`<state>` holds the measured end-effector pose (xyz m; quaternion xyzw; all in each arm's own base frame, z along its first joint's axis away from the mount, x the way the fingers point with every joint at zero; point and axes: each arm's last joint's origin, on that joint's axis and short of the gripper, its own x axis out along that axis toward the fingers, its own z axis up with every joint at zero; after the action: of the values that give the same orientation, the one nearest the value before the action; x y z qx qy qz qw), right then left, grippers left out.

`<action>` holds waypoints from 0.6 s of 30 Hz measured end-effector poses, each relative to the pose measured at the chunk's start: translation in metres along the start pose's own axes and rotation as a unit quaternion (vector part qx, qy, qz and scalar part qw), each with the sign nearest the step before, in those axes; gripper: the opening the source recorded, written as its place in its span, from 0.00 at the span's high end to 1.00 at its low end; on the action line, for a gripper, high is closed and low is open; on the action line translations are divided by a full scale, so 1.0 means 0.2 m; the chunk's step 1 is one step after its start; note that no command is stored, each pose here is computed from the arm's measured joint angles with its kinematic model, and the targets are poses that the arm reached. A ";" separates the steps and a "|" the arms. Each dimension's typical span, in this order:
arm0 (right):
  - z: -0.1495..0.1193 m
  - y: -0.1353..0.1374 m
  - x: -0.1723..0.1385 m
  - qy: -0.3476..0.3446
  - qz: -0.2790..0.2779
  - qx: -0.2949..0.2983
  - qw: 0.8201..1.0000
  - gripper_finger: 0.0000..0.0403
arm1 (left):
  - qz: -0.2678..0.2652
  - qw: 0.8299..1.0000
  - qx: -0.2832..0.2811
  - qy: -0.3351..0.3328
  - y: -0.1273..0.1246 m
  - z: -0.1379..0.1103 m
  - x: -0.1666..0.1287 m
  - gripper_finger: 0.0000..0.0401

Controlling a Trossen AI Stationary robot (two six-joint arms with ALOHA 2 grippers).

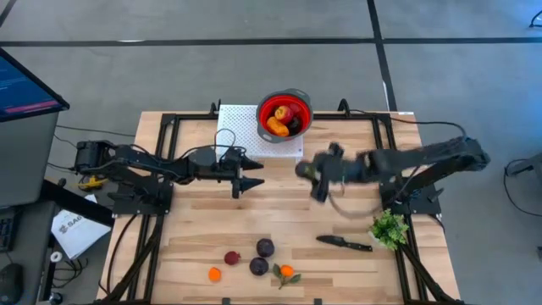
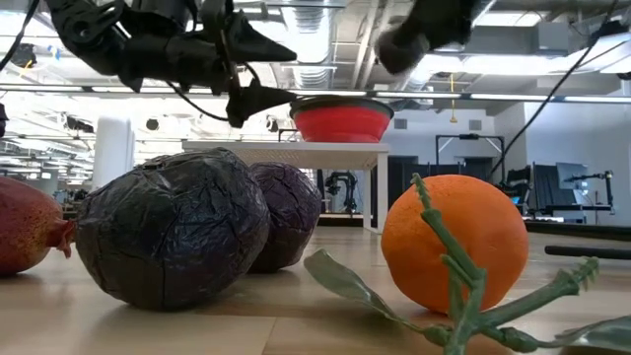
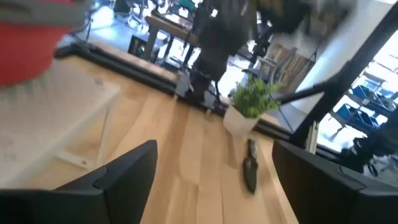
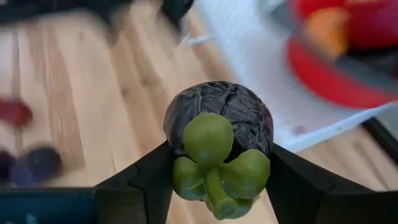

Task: Pick & Place Fruit
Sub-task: Put the mangosteen into the red strainer on the shelf

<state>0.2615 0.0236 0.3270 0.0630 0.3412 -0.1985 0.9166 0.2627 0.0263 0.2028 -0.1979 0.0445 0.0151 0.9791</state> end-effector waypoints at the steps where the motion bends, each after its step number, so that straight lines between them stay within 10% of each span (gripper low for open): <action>1: 0.07 -0.06 -0.02 0.000 -0.002 0.014 1.000 0.49 | 0.000 1.000 0.000 0.004 0.00 -0.01 0.00 0.24; 9: 0.43 -0.49 0.04 0.054 -0.044 0.044 0.997 0.48 | -0.009 1.000 -0.003 0.017 -0.03 -0.06 -0.02 0.26; 18: 0.52 -0.72 0.34 0.133 -0.068 0.046 0.988 0.44 | -0.010 1.000 -0.002 0.017 -0.05 -0.07 -0.02 0.26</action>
<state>0.3119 -0.1550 0.3651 0.1078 0.4539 -0.2654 0.8438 0.2590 0.0112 0.1949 -0.2003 0.0594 0.0021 0.9779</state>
